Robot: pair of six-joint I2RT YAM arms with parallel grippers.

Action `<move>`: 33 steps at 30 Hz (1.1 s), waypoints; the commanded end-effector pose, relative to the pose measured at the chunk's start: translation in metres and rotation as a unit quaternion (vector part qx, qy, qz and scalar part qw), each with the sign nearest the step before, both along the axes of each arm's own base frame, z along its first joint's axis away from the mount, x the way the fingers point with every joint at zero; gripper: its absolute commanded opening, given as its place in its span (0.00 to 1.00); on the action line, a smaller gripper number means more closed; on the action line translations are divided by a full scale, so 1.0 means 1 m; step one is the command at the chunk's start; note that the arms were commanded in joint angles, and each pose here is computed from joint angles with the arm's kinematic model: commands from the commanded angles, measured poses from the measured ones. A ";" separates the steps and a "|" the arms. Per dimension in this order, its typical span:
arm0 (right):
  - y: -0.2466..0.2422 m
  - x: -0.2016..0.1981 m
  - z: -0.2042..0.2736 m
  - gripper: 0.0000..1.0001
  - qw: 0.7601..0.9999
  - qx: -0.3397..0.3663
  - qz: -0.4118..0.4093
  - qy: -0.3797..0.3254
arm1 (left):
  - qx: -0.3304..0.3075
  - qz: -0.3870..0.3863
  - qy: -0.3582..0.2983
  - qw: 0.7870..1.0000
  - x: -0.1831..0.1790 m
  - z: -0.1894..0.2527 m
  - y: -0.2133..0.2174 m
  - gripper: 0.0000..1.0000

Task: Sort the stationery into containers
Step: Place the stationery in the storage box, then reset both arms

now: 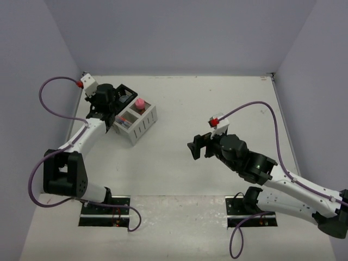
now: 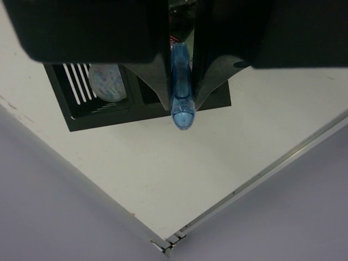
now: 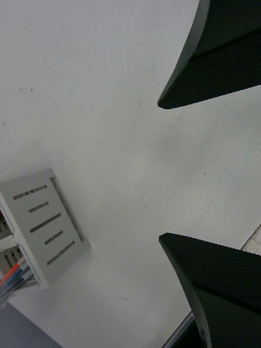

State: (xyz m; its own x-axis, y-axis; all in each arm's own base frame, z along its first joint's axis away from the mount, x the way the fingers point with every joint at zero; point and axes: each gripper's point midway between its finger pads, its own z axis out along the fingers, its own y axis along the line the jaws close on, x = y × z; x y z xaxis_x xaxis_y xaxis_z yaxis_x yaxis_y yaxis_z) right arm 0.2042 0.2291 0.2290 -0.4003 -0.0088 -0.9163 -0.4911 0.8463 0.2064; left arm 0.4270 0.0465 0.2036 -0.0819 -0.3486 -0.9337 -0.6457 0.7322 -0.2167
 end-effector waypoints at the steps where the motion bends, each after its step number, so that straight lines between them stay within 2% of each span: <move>1: -0.005 0.004 0.011 0.99 0.999 0.018 -0.011 -0.025 | -0.012 0.015 -0.017 1.000 0.015 0.000 0.006 0.10; 4: -0.009 0.003 0.013 0.99 0.999 0.022 -0.014 -0.031 | -0.023 0.008 0.000 1.000 0.016 -0.016 0.002 0.13; 5: -0.010 0.002 0.015 0.99 0.999 0.024 -0.014 -0.033 | -0.029 -0.003 0.006 1.000 0.018 -0.022 -0.002 0.21; 6: -0.011 0.002 0.016 0.99 0.999 0.026 -0.014 -0.034 | -0.030 -0.005 0.009 0.999 0.019 -0.025 -0.003 0.23; 8: -0.011 0.002 0.018 0.99 0.999 0.024 -0.014 -0.038 | -0.037 -0.014 0.013 0.999 0.020 -0.030 -0.007 0.57; 9: -0.011 0.003 0.018 0.99 0.999 0.025 -0.015 -0.039 | -0.041 -0.020 0.011 0.999 0.021 -0.028 -0.009 0.78; 10: -0.012 0.003 0.018 0.99 0.999 0.023 -0.015 -0.040 | -0.047 -0.025 0.008 0.999 0.020 -0.023 -0.011 0.93; 11: -0.012 0.003 0.018 0.99 0.999 0.021 -0.016 -0.040 | -0.052 -0.030 0.006 0.998 0.019 -0.017 -0.013 1.00; 14: -0.016 0.007 0.019 0.99 0.999 0.017 -0.031 -0.034 | -0.071 -0.054 -0.001 0.996 0.008 0.010 -0.022 1.00; 17: -0.030 0.016 0.024 0.99 0.997 0.013 -0.076 -0.030 | -0.095 -0.132 -0.011 0.987 -0.012 0.059 -0.047 1.00; 22: -0.079 0.024 0.051 0.99 0.981 0.001 -0.190 -0.038 | -0.059 -0.239 -0.031 0.969 -0.072 0.118 -0.077 1.00; 25: -0.116 0.019 0.063 0.99 0.966 -0.014 -0.254 -0.042 | -0.035 -0.226 -0.036 0.973 -0.114 0.132 -0.061 1.00; 28: -0.146 0.013 0.071 0.99 0.952 -0.022 -0.302 -0.052 | -0.025 -0.210 -0.031 0.977 -0.146 0.123 -0.048 1.00; 33: -0.174 -0.001 0.074 0.99 0.942 -0.001 -0.332 -0.059 | 0.009 -0.210 -0.045 0.977 -0.185 0.109 -0.035 1.00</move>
State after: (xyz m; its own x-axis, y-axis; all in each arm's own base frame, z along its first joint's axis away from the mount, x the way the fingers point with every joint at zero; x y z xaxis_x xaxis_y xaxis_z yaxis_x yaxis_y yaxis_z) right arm 0.2129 0.0941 0.2995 -0.2567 0.1662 -0.9521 -0.0085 0.9847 0.1742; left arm 0.2598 -0.0012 0.3630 0.0031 -0.3998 -0.9166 -0.1997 0.8979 -0.3923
